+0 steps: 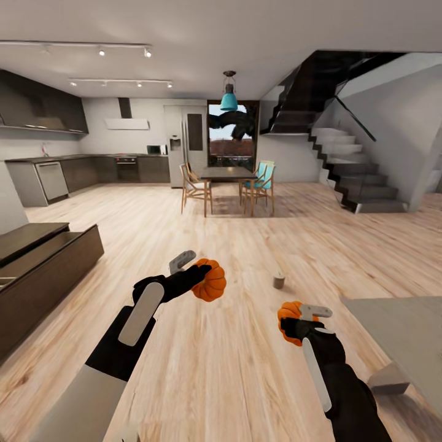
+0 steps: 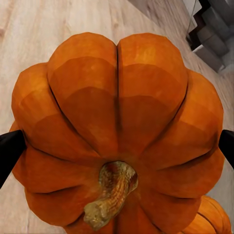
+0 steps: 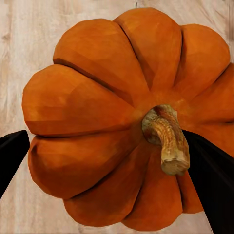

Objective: Place each of the two pumpkins and all three candles from the living room inside a cabinet in the living room (use any cabinet), then make sure every cabinet is closed, and position the cauldron so it is next to a table in the living room.

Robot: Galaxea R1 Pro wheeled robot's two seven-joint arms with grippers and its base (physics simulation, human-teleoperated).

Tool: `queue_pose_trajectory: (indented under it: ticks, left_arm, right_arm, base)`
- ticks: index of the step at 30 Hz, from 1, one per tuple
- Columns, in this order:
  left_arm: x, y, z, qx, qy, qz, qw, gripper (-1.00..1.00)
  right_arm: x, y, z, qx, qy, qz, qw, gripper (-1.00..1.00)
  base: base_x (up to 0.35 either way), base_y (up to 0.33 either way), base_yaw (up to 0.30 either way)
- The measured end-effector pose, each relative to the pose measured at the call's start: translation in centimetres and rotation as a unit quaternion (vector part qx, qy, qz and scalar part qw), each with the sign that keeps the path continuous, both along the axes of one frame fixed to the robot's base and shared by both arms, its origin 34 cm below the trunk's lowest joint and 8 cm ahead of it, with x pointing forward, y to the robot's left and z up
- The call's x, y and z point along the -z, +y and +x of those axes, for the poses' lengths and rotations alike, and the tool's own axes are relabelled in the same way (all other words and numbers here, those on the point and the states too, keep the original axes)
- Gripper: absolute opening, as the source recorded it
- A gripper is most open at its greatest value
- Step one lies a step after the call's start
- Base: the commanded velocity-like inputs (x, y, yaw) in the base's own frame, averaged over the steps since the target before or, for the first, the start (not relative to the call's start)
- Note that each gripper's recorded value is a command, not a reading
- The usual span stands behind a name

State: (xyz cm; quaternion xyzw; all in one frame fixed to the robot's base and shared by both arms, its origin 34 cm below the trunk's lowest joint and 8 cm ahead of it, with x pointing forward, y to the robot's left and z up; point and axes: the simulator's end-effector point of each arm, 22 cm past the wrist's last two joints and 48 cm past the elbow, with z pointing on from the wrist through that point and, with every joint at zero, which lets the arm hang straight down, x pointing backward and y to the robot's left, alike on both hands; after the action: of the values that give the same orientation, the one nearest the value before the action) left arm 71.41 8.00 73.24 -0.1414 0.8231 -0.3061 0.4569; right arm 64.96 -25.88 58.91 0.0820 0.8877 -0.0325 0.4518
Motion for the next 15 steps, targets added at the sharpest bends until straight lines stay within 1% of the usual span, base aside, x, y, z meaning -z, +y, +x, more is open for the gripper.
queue_pose_trajectory:
  ticks: [4, 8, 13, 15]
  left_arm:
    - [-0.1, 0.1, -0.01, -0.001, -0.001, 0.0, 1.0, -1.0]
    - [-0.19, 0.13, -0.03, -0.001, -0.001, 0.0, 1.0, -1.0]
    - [-0.16, 0.17, -0.03, -0.001, -0.001, 0.0, 1.0, -1.0]
    - [-0.15, 0.24, -0.01, -0.002, -0.001, 0.0, 1.0, -1.0]
  right_arm:
    - [-0.07, 0.04, -0.01, 0.0, -0.001, 0.001, 1.0, -1.0]
    - [-0.11, 0.09, -0.02, -0.001, -0.001, 0.001, 1.0, -1.0]
    - [-0.1, 0.13, -0.01, -0.001, -0.001, 0.002, 1.0, -1.0]
    - [-0.09, 0.1, -0.01, -0.001, -0.001, 0.001, 1.0, -1.0]
  base:
    - [0.305, -0.113, -0.235]
    - [0.273, -0.206, -0.211]
    - [0.246, -0.245, -0.037]
    - [0.153, -0.151, -0.006]
